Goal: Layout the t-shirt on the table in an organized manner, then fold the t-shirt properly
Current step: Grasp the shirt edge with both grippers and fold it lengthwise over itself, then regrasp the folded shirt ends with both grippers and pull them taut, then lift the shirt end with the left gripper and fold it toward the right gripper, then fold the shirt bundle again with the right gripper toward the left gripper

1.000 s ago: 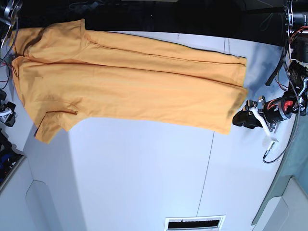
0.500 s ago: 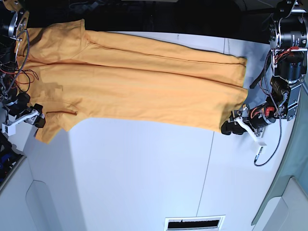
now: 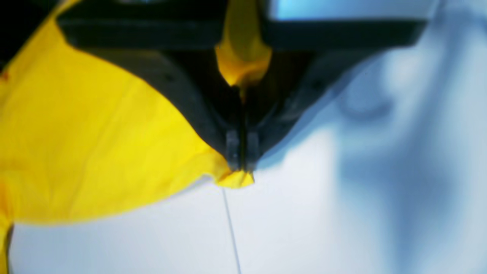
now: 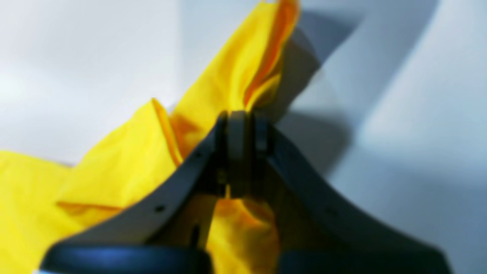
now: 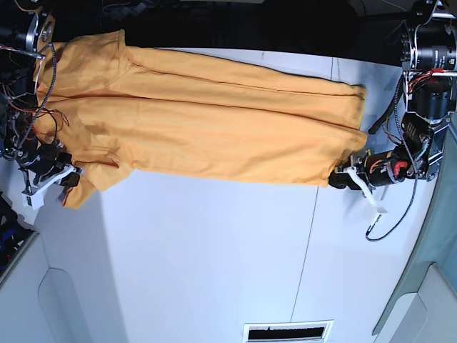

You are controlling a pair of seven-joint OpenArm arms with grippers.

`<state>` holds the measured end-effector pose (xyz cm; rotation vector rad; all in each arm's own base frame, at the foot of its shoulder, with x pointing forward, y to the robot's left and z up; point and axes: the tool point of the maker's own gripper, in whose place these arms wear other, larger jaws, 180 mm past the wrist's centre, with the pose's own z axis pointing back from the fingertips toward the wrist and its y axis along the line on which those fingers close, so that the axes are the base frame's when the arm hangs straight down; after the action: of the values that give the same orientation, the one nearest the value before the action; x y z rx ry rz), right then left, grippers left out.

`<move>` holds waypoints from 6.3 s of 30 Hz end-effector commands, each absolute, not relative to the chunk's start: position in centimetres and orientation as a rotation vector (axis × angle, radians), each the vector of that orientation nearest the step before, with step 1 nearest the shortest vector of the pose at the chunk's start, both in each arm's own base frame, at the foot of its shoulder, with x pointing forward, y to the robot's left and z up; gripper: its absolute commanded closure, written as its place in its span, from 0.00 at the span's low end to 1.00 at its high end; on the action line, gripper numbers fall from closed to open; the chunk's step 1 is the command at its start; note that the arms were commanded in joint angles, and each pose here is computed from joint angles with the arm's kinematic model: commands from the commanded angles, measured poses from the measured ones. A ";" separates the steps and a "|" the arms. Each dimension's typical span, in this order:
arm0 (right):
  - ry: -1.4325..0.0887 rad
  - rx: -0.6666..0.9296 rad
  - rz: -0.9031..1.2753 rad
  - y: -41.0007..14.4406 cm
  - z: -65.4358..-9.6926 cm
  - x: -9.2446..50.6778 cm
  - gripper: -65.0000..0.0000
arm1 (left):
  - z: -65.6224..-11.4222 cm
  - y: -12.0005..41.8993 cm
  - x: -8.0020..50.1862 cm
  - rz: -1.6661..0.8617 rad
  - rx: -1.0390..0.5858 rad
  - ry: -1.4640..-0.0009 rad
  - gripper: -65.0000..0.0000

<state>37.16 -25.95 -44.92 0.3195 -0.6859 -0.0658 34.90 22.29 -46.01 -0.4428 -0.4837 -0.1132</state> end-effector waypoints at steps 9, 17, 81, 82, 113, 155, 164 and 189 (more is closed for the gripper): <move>-0.848 0.286 0.020 -29.1 -36.3 35.3 1.00 | -38.8 24.4 33.6 -0.240 -0.483 -0.532 1.00; -0.853 0.287 -0.007 -30.7 -34.8 28.7 1.00 | -37.5 25.2 28.1 -0.400 -0.419 -0.478 1.00; -0.661 0.277 -0.107 -27.9 -45.5 19.7 1.00 | -45.9 21.5 22.3 0.041 -0.611 -0.496 0.49; -0.661 0.276 -0.107 -27.9 -45.5 19.7 1.00 | -46.1 21.5 22.3 0.035 -0.596 -0.501 0.64; -0.706 0.323 -0.139 -27.4 -44.5 20.5 0.91 | -39.2 -2.7 21.6 -0.637 -0.763 -0.658 0.52; -0.586 0.330 -0.168 -31.0 -44.9 18.7 0.72 | -38.8 10.0 26.9 -0.266 -0.586 -0.790 0.46; -0.719 0.270 -0.165 -33.3 -41.1 20.9 1.00 | -42.3 15.4 24.6 -0.159 -0.494 -0.690 0.46; -0.915 0.718 0.163 -7.1 -33.1 24.0 1.00 | -47.0 3.3 20.2 -0.128 -0.746 -0.537 0.46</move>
<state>23.38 -7.17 -34.48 0.6962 -0.8589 0.1620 20.59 3.17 -46.63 -0.7680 -0.5610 -0.1142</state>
